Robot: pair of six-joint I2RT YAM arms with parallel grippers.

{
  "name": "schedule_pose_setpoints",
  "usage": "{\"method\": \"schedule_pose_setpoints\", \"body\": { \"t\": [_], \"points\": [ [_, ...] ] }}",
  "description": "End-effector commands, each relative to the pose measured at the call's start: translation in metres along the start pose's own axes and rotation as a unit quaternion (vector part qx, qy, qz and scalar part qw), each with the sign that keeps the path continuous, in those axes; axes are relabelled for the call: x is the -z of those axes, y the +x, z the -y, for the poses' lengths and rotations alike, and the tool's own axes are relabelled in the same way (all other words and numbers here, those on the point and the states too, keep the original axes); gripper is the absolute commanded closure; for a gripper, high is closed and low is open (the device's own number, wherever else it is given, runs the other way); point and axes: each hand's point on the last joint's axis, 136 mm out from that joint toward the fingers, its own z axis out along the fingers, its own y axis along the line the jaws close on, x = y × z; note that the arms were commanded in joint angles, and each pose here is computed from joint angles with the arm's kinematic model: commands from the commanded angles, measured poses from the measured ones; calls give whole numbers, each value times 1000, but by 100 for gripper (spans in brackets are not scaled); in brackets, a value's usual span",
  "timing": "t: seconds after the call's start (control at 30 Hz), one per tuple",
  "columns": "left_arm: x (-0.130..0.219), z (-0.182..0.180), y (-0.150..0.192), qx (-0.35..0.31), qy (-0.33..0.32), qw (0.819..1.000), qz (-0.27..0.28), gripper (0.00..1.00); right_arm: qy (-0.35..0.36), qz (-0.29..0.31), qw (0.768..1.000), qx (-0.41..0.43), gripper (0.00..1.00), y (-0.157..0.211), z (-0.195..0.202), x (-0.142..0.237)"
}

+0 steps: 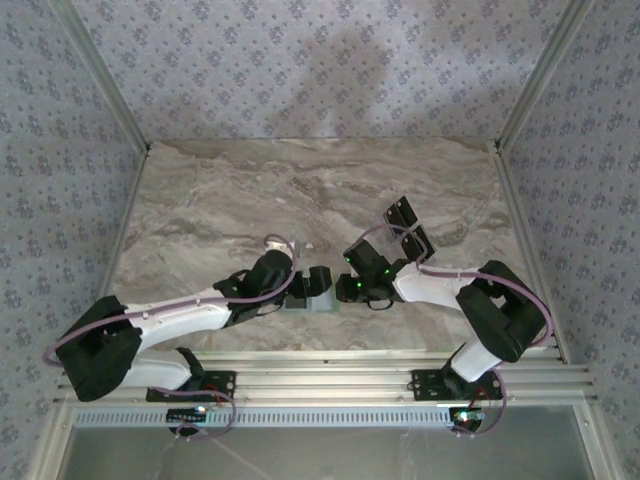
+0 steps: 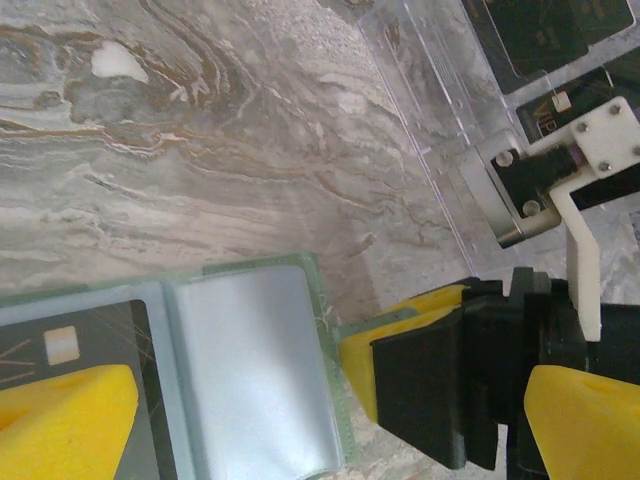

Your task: Put the credit cards into the card holder

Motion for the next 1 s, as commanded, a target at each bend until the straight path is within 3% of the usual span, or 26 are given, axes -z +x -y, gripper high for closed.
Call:
{"method": "schedule_pose_setpoints", "body": {
  "t": [0.0,0.33,0.97],
  "points": [
    [9,-15,-16,-8,-42,999,33,0,6,-5,1000,-1,76,5,8,-5],
    [5,-73,-4,-10,-96,995,-9,0,7,-12,1000,1,76,9,11,-10],
    [-20,-73,7,-5,-70,997,-32,0,6,-20,1000,1,78,10,9,-16]
  ]
}}
